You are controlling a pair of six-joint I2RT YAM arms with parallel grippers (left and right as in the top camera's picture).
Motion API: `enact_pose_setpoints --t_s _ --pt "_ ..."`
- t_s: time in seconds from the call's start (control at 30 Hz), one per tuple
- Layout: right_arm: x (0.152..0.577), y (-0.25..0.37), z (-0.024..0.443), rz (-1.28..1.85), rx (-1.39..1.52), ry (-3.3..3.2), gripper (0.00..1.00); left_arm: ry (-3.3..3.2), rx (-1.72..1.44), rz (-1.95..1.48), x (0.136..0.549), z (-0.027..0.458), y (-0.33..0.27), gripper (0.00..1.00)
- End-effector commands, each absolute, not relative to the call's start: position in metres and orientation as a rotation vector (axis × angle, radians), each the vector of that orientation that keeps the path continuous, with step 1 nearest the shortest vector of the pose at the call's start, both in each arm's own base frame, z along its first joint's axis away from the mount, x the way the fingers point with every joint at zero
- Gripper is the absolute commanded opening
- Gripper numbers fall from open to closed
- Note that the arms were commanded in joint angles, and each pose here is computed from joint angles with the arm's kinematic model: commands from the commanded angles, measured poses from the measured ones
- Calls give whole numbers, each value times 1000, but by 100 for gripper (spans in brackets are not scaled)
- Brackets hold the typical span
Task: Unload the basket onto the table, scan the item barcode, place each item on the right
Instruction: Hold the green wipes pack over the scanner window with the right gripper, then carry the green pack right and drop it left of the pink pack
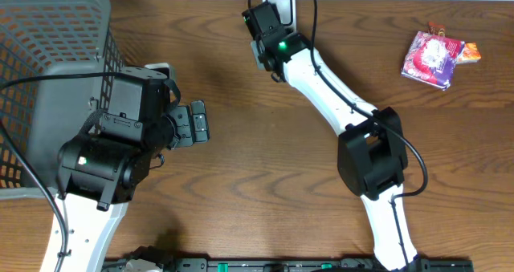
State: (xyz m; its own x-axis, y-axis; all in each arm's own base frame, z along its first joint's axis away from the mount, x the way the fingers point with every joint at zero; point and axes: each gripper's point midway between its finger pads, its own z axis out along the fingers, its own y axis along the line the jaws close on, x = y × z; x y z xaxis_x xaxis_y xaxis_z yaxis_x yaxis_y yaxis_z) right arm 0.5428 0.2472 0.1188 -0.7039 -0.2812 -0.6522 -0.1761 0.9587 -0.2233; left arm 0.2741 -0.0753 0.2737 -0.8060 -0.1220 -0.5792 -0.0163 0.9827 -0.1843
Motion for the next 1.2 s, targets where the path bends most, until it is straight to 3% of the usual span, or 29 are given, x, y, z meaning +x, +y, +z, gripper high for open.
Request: enact_pose_setpoints --t_s 0.0,0.33,0.7,0.87,1.0,1.17 --pt "569 231 162 -211 -249 2231 1 2490 -99 -209 275 277 -72 98" --pt "617 221 174 12 -149 2017 1 2490 -99 -210 275 277 -72 98" --pt "629 192 172 42 -41 1983 1 2491 -99 -210 275 277 -72 98" --pt "620 121 205 -290 178 1926 1 2491 -99 -210 275 277 -72 98" --pt "607 56 223 -534 177 1961 1 2490 -99 -210 275 277 -72 98" --pt "585 -15 180 -552 83 2242 1 2491 -99 -210 275 277 -72 98"
